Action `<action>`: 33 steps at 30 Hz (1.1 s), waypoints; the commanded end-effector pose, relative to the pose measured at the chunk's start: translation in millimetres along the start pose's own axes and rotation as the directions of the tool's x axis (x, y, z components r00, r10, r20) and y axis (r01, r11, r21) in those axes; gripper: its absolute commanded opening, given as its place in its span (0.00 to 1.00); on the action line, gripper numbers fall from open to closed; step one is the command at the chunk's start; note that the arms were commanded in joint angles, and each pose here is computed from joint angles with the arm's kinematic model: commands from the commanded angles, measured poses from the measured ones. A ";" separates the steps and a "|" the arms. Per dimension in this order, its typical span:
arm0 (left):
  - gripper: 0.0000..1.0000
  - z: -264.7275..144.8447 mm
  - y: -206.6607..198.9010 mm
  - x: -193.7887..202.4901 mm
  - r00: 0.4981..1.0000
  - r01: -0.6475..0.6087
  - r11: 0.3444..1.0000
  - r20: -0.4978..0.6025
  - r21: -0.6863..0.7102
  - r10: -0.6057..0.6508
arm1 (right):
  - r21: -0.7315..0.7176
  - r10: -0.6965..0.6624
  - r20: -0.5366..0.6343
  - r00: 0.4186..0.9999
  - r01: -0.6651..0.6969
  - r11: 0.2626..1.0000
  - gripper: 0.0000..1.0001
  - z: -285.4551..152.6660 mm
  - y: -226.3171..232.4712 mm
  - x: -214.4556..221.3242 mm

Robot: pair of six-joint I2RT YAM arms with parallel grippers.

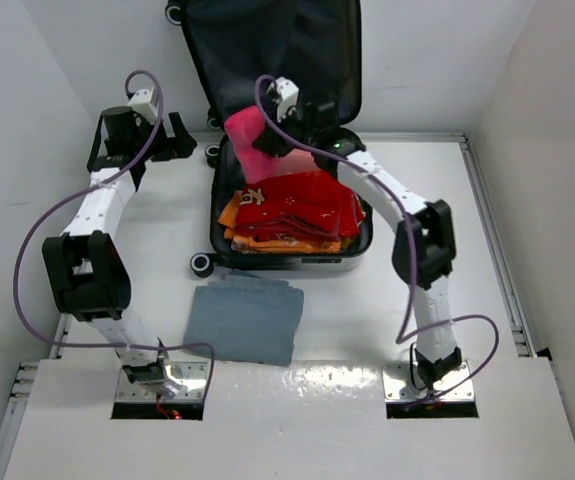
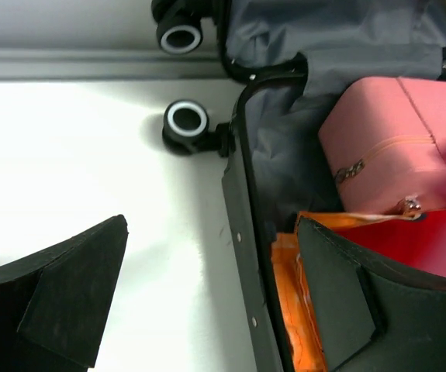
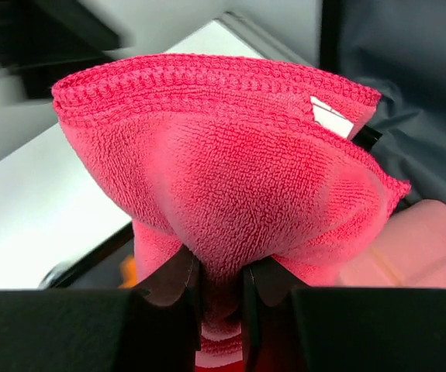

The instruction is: Pack the luggage

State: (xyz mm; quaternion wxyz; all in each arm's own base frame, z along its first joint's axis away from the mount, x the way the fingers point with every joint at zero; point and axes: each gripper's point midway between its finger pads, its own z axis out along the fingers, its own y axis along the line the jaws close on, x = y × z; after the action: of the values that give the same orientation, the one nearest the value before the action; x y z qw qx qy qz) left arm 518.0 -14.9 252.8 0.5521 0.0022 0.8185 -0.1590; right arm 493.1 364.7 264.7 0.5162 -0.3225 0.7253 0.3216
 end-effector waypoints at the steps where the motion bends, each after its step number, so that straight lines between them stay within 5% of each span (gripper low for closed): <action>1: 0.95 -21.6 -3.7 -19.3 0.998 0.005 1.000 0.065 -0.015 -0.004 | 0.071 0.031 0.239 0.971 -0.050 0.996 0.00 28.8 -16.9 -48.5; 6: 0.95 -28.9 4.9 -8.7 0.998 0.035 0.999 0.047 -0.036 -0.033 | 0.152 -0.035 0.279 0.959 -0.008 0.988 0.00 71.9 -36.7 -30.7; 10: 0.95 -30.9 1.4 -2.8 0.999 0.027 1.000 0.035 -0.015 -0.026 | 0.204 -0.074 0.185 0.980 0.036 0.978 0.02 95.8 -57.8 12.6; 13: 0.95 -31.0 -2.1 -2.1 1.000 0.000 1.000 0.030 0.009 0.000 | 0.231 -0.105 0.160 0.982 0.066 0.971 0.47 94.2 -62.2 22.1; 17: 0.96 -30.2 -6.7 5.3 0.999 -0.041 0.999 0.018 0.006 0.041 | 0.242 -0.119 0.167 0.979 0.076 0.967 0.68 86.9 -56.6 13.7; 25: 0.96 -18.3 -31.2 -18.5 0.987 -0.144 0.989 0.079 0.039 0.140 | 0.290 -0.090 0.240 0.967 0.017 0.957 0.74 43.5 -44.3 -44.4; 33: 0.63 73.1 -74.0 9.6 0.983 -0.172 0.983 -0.046 0.071 0.175 | 0.342 0.018 0.294 0.956 -0.123 0.932 0.70 -56.5 -57.1 -85.6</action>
State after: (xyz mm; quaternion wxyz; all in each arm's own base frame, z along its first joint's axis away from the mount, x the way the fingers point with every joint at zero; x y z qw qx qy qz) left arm 555.2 -91.9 260.4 0.5641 0.0968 0.8056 -0.1533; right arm 537.5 338.0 293.4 0.6207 -0.1969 0.7201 0.2395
